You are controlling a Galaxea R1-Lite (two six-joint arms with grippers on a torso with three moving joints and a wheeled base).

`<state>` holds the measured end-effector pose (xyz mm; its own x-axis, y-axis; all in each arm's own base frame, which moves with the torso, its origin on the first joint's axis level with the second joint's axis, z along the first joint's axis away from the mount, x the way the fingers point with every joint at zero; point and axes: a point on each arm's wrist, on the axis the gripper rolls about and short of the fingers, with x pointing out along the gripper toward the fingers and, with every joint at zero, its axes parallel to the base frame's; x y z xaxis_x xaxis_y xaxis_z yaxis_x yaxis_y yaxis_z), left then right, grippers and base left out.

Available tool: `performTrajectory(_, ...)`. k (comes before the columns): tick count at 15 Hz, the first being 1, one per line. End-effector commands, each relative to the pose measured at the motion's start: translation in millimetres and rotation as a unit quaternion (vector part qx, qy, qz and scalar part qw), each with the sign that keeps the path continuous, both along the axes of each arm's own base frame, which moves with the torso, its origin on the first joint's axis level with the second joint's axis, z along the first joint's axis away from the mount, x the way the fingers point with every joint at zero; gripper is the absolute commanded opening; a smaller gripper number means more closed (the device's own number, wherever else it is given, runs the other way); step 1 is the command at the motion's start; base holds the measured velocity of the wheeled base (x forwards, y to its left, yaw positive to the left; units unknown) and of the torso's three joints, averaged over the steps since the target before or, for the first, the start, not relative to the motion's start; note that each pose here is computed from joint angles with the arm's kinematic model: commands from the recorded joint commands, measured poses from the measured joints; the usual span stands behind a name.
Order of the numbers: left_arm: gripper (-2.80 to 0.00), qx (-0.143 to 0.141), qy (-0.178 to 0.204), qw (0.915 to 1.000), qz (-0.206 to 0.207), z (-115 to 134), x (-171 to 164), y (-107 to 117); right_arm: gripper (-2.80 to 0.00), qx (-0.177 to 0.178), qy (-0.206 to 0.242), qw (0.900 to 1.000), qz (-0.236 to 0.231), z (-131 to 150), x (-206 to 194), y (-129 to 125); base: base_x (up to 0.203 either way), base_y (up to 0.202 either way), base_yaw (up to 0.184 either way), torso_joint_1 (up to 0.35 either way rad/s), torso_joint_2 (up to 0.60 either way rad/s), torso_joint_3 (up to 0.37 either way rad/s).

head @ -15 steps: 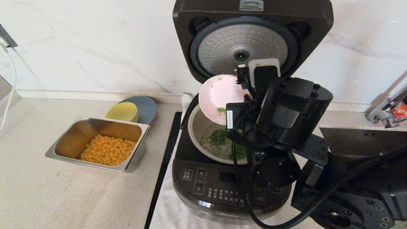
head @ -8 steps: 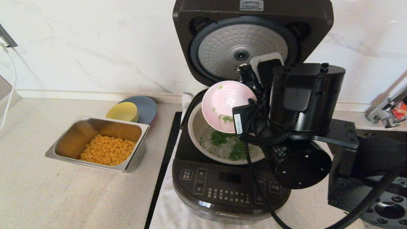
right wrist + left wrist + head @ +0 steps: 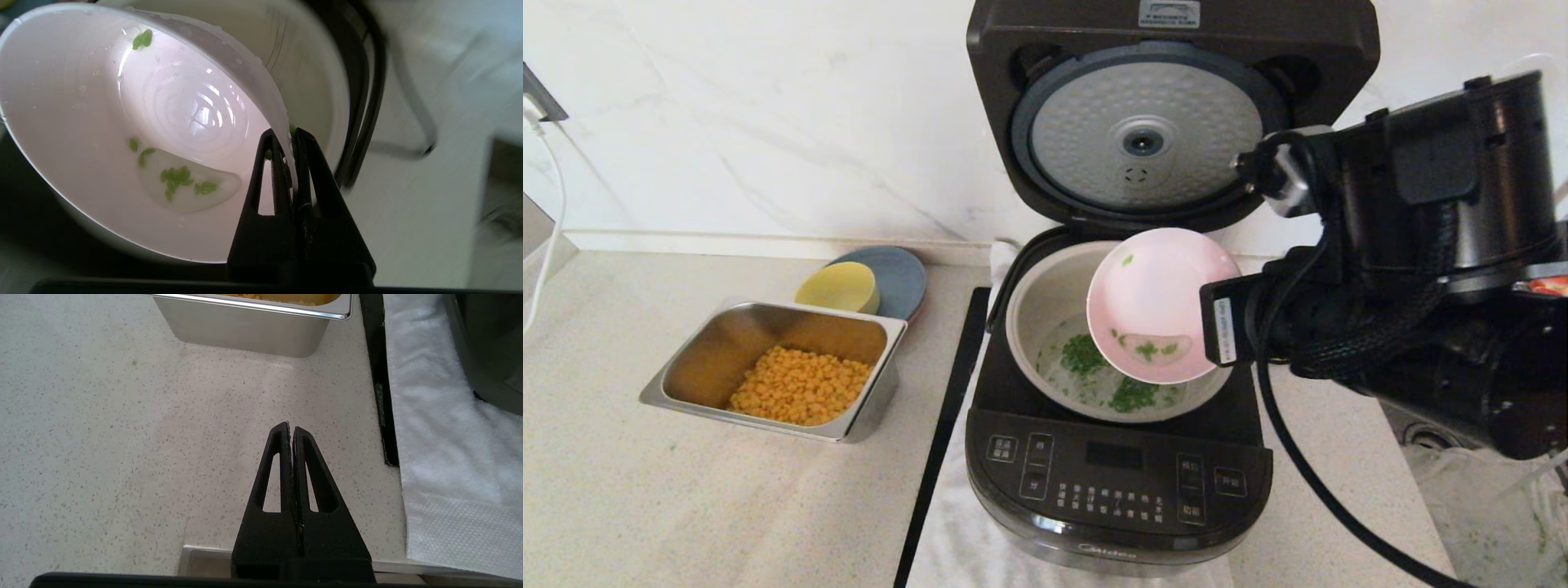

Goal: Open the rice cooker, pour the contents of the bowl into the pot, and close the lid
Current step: Fill a bowl with water from the tap

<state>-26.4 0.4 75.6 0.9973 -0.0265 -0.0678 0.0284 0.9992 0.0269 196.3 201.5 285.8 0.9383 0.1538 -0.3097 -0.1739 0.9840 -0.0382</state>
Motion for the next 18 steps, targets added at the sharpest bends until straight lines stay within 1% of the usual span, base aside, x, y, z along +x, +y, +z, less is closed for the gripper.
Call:
performTrajectory(1, -2.80, 0.000, 0.000, 1.0000, 0.000, 0, 0, 0, -2.80, 0.043, 0.058, 0.997, 0.014, 19, -15, -29, 0.000, 0.000, 0.000, 0.000, 0.00, 0.000)
performTrajectory(3, -2.80, 0.000, 0.000, 1.0000, 0.000, 0, 0, 0, -2.80, 0.069, 0.122, 0.990, 0.028, 29, -25, -54, 0.000, 0.000, 0.000, 0.000, 0.00, 0.000)
performTrajectory(4, -2.80, 0.000, 0.000, 1.0000, 0.000, 0, 0, 0, -2.80, 0.070, 0.152, 0.986, 0.026, 30, -32, -68, 0.000, 0.000, 0.000, 0.000, 0.00, 0.000)
performTrajectory(5, -2.80, 0.000, 0.000, 1.0000, 0.000, 0, 0, 0, -2.80, 0.071, 0.171, 0.982, 0.021, 31, -38, -81, 0.000, 0.000, 0.000, 0.000, 0.00, 0.000)
performTrajectory(6, -2.80, 0.000, 0.000, 1.0000, 0.000, 0, 0, 0, -2.80, 0.075, 0.180, 0.981, 0.018, 32, -44, -90, 0.000, 0.000, 0.000, 0.000, 0.00, 0.000)
performTrajectory(9, -2.80, 0.000, 0.000, 1.0000, 0.000, 0, 0, 0, -2.80, 0.103, 0.212, 0.972, 0.010, 31, -64, -126, 0.000, 0.000, 0.000, 0.000, 0.00, 0.000)
performTrajectory(10, -2.80, 0.000, 0.000, 1.0000, 0.000, 0, 0, 0, -2.80, 0.109, 0.227, 0.968, -0.004, 29, -69, -136, 0.000, 0.000, 0.000, 0.000, 0.00, 0.000)
performTrajectory(12, -2.80, 0.000, 0.000, 1.0000, 0.000, 0, 0, 0, -2.80, 0.133, 0.247, 0.958, -0.055, 23, -72, -160, 0.000, 0.000, 0.000, 0.000, 0.00, 0.000)
performTrajectory(13, -2.80, 0.000, 0.000, 1.0000, 0.000, 0, 0, 0, -2.80, 0.148, 0.254, 0.952, -0.087, 19, -72, -172, 0.000, 0.000, 0.000, 0.000, 0.00, 0.000)
performTrajectory(14, -2.80, 0.000, 0.000, 1.0000, 0.000, 0, 0, 0, -2.80, 0.163, 0.262, 0.943, -0.122, 13, -71, -185, 0.000, 0.000, 0.000, 0.000, 0.00, 0.000)
performTrajectory(15, -2.80, 0.000, 0.000, 1.0000, 0.000, 0, 0, 0, -2.80, 0.177, 0.271, 0.933, -0.159, 5, -71, -197, 0.000, 0.000, 0.000, 0.000, 0.00, 0.000)
performTrajectory(16, -2.80, 0.000, 0.000, 1.0000, 0.000, 0, 0, 0, -2.80, 0.190, 0.280, 0.920, -0.196, -4, -70, -209, 0.000, 0.000, 0.000, 0.000, 0.00, 0.000)
performTrajectory(17, -2.80, 0.000, 0.000, 1.0000, 0.000, 0, 0, 0, -2.80, 0.207, 0.287, 0.906, -0.234, -15, -67, -222, 0.000, 0.000, 0.000, 0.000, 0.00, 0.000)
performTrajectory(18, -2.80, 0.000, 0.000, 1.0000, 0.000, 0, 0, 0, -2.80, 0.227, 0.288, 0.892, -0.263, -26, -64, -235, 0.000, 0.000, 0.000, 0.000, 0.00, 0.000)
